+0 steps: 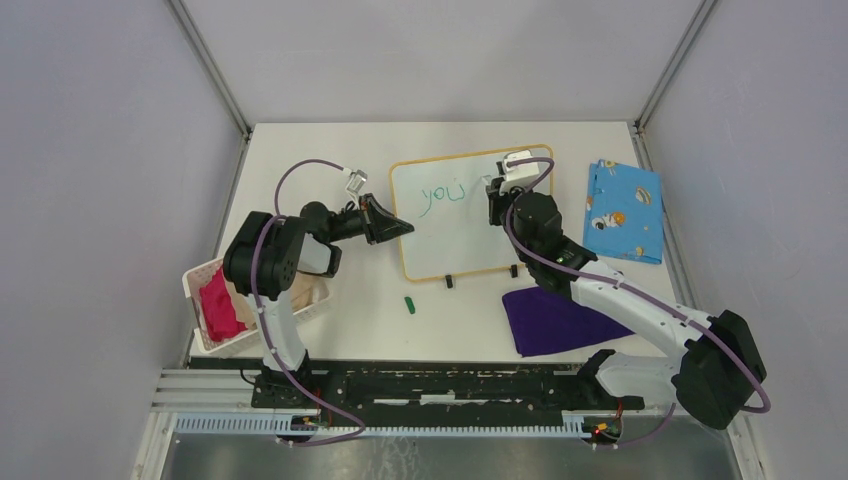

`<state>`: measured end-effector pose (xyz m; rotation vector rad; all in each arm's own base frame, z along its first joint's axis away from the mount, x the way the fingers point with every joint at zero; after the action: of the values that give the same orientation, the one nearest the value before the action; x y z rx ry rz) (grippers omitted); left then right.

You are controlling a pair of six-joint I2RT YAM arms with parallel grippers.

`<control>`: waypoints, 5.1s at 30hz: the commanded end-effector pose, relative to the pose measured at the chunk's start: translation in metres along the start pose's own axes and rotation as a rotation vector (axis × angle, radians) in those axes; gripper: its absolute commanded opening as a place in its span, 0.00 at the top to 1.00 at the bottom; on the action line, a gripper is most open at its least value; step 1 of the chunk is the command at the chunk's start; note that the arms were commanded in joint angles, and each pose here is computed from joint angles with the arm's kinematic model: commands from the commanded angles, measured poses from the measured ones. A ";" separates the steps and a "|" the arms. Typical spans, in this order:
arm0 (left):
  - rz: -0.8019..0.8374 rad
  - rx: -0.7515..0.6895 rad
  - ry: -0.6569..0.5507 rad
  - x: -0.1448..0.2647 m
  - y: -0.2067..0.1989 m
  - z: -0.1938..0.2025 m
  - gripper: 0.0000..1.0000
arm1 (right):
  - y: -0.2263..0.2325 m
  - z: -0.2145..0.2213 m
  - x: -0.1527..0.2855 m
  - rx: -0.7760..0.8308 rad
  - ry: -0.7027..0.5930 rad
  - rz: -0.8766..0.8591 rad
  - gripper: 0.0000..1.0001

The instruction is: Write a sentence on the whiteboard

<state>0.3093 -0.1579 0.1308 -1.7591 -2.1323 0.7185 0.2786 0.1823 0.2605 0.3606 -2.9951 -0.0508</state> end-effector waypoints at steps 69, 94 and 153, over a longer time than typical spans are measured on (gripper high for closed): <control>0.074 -0.101 0.006 -0.006 -0.008 -0.004 0.98 | -0.018 0.007 0.010 -0.048 0.000 -0.024 1.00; 0.072 -0.097 0.005 -0.006 -0.007 -0.004 0.98 | -0.030 -0.013 0.014 -0.032 -0.039 0.064 1.00; 0.078 -0.088 0.011 -0.008 -0.007 -0.002 0.98 | -0.033 -0.023 0.011 -0.045 -0.069 0.069 1.00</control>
<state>0.3089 -0.1607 0.1302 -1.7701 -2.1196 0.7148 0.2711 0.1438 0.2570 0.2404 -2.9947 -0.0692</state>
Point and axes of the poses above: each gripper's point midway between its finger pads, its own x axis back along the fingers, its own y axis along the line the jaws close on, z = x × y, the point moved 8 cm from there along x, back along the fingers, and after that the axes turned 3 degrees about -x, right-handed, at the moved point
